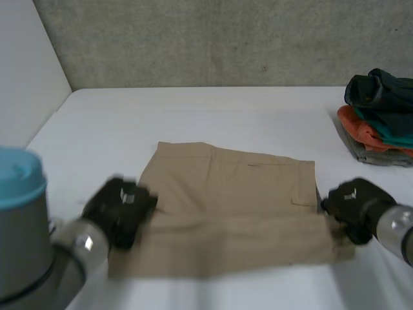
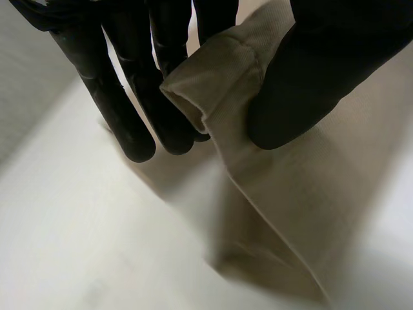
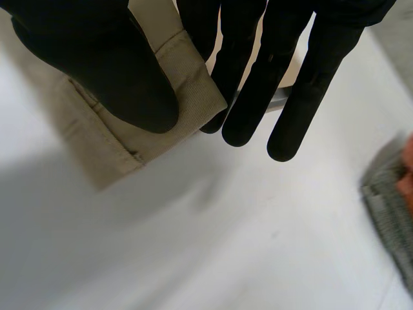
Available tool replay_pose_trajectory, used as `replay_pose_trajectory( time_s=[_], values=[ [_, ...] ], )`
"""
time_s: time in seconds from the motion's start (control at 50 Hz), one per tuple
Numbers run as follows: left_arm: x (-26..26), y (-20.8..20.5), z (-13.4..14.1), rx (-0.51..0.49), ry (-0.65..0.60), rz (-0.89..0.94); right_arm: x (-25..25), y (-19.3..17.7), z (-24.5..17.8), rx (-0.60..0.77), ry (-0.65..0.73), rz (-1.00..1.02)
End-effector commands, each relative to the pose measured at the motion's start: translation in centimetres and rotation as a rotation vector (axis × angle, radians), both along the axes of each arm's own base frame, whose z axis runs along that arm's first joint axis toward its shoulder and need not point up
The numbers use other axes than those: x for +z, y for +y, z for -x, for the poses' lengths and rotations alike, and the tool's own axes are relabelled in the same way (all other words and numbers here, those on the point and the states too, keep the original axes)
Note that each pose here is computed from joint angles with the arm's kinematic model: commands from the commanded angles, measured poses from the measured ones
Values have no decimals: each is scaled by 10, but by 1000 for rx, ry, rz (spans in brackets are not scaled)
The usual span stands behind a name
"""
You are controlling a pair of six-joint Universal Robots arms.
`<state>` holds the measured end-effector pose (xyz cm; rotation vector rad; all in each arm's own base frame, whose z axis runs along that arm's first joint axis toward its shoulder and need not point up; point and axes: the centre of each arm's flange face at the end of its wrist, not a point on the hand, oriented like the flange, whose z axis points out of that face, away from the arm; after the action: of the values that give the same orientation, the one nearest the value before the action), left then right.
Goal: Fold the laundry.
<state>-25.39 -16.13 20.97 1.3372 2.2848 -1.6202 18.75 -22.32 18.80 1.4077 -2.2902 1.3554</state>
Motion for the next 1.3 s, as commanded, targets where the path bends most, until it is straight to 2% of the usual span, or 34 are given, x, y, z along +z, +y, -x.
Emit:
replay_pose_trajectory(
  time_s=[0.02,0.12,0.28,0.34,0.44,0.54,0.66,0.72,0.78,0.96,1.04,1.12,1.3],
  values=[
    [5,-71,38,50,96,194,3,-47,-24,-36,-129,183],
    [-14,-125,67,51,103,279,-7,-80,-33,-83,-132,267],
    [-33,-193,86,55,41,471,-26,-127,-66,-98,-150,417],
    [-42,-206,94,50,34,546,-31,-141,-72,-103,-165,464],
    [-51,-201,103,37,43,584,-35,-145,-78,-103,-181,473],
    [-58,-180,107,10,53,542,-34,-124,-73,-119,-199,379],
    [-27,-154,88,29,110,506,-20,-78,-51,-153,-248,115],
    [-20,-143,81,39,153,478,-30,-62,-44,-149,-279,-23],
    [-13,-132,74,53,213,441,-37,-61,-37,-154,-298,-57],
    [-10,-117,70,60,274,395,-54,-77,-26,-187,-314,16],
    [-7,-114,69,59,276,397,-55,-79,-20,-216,-269,51],
    [0,-110,66,58,283,407,-24,-77,-10,-224,-242,190],
    [20,-99,57,61,308,436,4,-85,5,-144,13,371]
  ],
)
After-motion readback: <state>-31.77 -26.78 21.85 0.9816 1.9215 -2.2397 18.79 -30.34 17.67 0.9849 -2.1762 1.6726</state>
